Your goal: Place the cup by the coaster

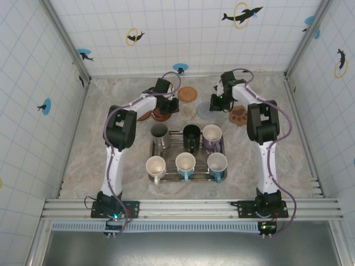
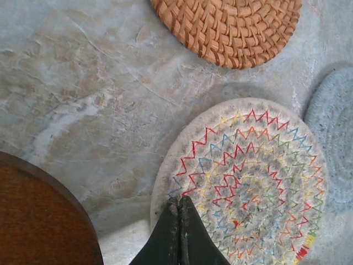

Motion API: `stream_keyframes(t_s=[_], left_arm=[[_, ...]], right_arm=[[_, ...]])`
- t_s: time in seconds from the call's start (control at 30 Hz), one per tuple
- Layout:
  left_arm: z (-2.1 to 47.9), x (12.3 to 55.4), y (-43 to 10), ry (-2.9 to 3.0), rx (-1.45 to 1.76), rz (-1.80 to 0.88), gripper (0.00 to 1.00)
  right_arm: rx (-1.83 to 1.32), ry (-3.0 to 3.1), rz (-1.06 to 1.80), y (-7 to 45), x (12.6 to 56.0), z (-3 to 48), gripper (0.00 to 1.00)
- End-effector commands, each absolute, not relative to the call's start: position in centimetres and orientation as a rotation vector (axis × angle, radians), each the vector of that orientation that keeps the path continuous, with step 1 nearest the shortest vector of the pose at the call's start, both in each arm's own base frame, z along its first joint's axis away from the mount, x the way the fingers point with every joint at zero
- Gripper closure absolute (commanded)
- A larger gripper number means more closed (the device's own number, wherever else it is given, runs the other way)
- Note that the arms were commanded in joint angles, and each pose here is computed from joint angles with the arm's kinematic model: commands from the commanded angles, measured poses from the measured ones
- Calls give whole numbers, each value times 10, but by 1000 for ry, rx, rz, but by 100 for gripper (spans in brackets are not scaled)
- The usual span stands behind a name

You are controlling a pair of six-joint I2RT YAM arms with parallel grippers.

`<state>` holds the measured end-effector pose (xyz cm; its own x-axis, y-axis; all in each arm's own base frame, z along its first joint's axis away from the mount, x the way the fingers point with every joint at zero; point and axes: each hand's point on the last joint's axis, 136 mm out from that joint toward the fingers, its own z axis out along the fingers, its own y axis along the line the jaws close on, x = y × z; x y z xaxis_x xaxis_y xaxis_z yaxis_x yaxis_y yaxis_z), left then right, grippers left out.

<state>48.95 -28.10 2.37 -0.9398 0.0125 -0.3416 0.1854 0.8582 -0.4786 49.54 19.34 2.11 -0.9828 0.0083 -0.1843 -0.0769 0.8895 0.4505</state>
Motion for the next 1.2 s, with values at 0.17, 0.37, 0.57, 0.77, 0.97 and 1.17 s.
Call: stream_keyframes(t_s=[0.17,0.37,0.57,0.77,0.97,1.17], left_arm=[[-1,485,-252,2797,60,-599,100],[25,485,-254,2754,88,-619,100],[43,483,-253,2723,108,-625,100],[58,483,-259,2692,132,-657,100],[71,484,-262,2665,141,-674,100],[88,486,-263,2629,150,-681,100]], right_arm=[[-28,2962,595,177,474,6,100],[-35,2949,616,185,477,9,100],[-58,2943,623,196,480,12,100],[-84,2935,638,208,483,14,100],[-124,2939,649,224,483,13,100],[-147,2949,654,233,482,10,100]])
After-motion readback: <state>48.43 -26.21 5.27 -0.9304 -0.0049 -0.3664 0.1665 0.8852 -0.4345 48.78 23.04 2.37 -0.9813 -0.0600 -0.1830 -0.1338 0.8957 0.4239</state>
